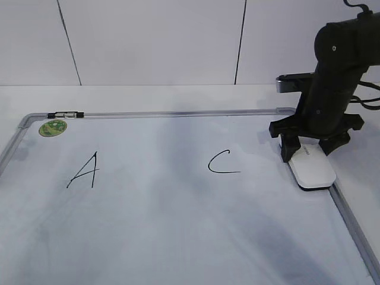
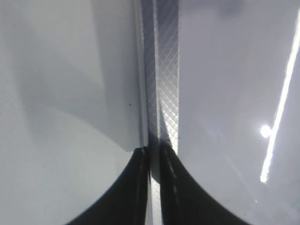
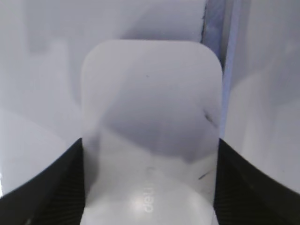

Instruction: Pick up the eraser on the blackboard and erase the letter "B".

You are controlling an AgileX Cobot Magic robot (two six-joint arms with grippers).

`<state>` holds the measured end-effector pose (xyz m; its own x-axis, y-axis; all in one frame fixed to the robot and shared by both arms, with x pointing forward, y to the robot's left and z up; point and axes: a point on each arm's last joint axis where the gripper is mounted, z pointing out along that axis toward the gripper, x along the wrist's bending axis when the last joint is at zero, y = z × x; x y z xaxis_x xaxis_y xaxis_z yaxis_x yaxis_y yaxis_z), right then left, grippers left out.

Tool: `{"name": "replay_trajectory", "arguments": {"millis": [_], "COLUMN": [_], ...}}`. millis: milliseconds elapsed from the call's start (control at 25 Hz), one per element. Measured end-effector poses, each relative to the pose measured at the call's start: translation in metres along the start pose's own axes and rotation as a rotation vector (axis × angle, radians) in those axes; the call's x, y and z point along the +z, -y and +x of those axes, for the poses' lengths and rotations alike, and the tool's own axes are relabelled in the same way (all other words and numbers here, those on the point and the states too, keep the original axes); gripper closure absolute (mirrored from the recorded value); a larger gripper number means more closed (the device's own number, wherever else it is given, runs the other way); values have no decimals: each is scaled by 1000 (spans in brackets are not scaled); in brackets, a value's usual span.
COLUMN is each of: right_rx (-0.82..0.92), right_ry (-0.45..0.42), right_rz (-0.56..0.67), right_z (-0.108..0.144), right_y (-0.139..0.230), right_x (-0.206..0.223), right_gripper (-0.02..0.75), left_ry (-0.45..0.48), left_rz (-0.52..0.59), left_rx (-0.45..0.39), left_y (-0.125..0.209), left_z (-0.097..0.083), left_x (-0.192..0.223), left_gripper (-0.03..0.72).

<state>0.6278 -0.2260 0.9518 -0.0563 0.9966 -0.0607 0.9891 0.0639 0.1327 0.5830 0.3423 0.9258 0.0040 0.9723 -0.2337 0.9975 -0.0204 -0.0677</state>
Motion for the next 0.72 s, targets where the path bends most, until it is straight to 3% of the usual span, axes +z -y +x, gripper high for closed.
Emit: {"name": "replay_trajectory", "arguments": {"millis": [720], "right_rx": [26], "right_ry": [-7], "right_rz": [84], "right_z": [1], "right_y": [2], "right_x": [-1], "right_gripper": [178], "left_ry": [1], "left_rz": [1], "left_rx": [-1], "left_y": [0], "left_z": [0], "left_x": [0], "left_gripper": [650]}}
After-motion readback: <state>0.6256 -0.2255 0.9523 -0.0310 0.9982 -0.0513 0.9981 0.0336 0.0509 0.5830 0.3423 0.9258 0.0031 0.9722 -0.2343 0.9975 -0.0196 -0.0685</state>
